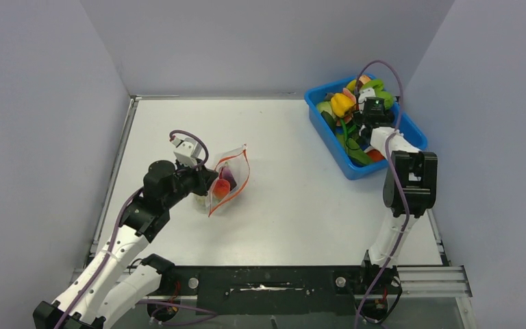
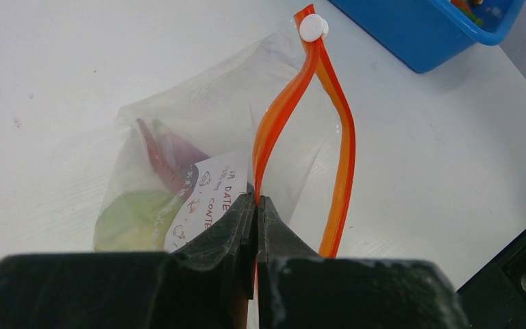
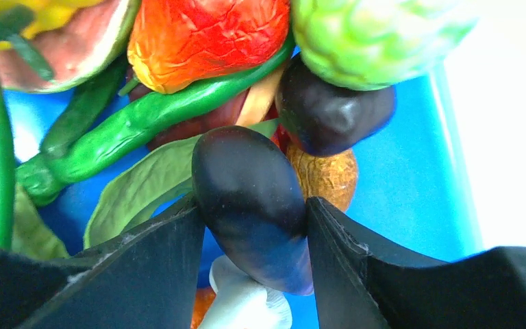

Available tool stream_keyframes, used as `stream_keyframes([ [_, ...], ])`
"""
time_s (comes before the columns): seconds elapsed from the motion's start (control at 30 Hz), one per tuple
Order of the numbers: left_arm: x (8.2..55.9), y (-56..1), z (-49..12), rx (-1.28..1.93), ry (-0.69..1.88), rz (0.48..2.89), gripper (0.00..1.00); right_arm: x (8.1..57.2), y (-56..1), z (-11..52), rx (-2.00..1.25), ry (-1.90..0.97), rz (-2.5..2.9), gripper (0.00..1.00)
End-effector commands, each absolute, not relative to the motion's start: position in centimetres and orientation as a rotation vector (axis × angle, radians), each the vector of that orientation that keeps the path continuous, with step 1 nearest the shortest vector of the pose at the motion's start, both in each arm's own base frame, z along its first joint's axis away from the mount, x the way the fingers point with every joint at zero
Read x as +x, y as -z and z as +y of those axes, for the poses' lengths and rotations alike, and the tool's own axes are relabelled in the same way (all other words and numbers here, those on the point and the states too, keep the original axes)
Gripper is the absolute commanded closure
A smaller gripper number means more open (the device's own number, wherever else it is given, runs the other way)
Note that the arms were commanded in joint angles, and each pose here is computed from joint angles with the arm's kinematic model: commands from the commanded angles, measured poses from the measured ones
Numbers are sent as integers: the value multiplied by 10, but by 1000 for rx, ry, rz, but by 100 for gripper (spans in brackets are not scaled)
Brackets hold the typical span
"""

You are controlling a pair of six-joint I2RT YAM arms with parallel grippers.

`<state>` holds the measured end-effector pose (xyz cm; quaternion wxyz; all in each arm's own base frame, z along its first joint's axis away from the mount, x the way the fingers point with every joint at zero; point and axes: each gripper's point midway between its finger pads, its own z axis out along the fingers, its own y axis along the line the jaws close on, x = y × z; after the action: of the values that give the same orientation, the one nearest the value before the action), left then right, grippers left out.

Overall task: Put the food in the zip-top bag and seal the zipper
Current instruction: Pick up the fake vegetable from the bin, then place the fake vegetable in the zipper food storage bag.

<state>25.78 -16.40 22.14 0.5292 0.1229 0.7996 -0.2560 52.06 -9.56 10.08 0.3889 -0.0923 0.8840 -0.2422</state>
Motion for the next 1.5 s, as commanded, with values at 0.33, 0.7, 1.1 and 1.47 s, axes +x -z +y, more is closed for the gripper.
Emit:
stream_keyframes([
  [0.33,262,-237,-166,307,624,1840,100,481,-221,-41,-104,468,1951,64],
  [0.7,261,-238,-167,307,630,1837,100,450,-291,-34,-88,546,1760,66],
  [1.1,262,-236,-167,305,630,1843,100,411,-345,27,-155,297,1622,65],
  [1.47,260,-247,-174,290,701,1818,100,346,-375,116,-361,-257,1421,64],
])
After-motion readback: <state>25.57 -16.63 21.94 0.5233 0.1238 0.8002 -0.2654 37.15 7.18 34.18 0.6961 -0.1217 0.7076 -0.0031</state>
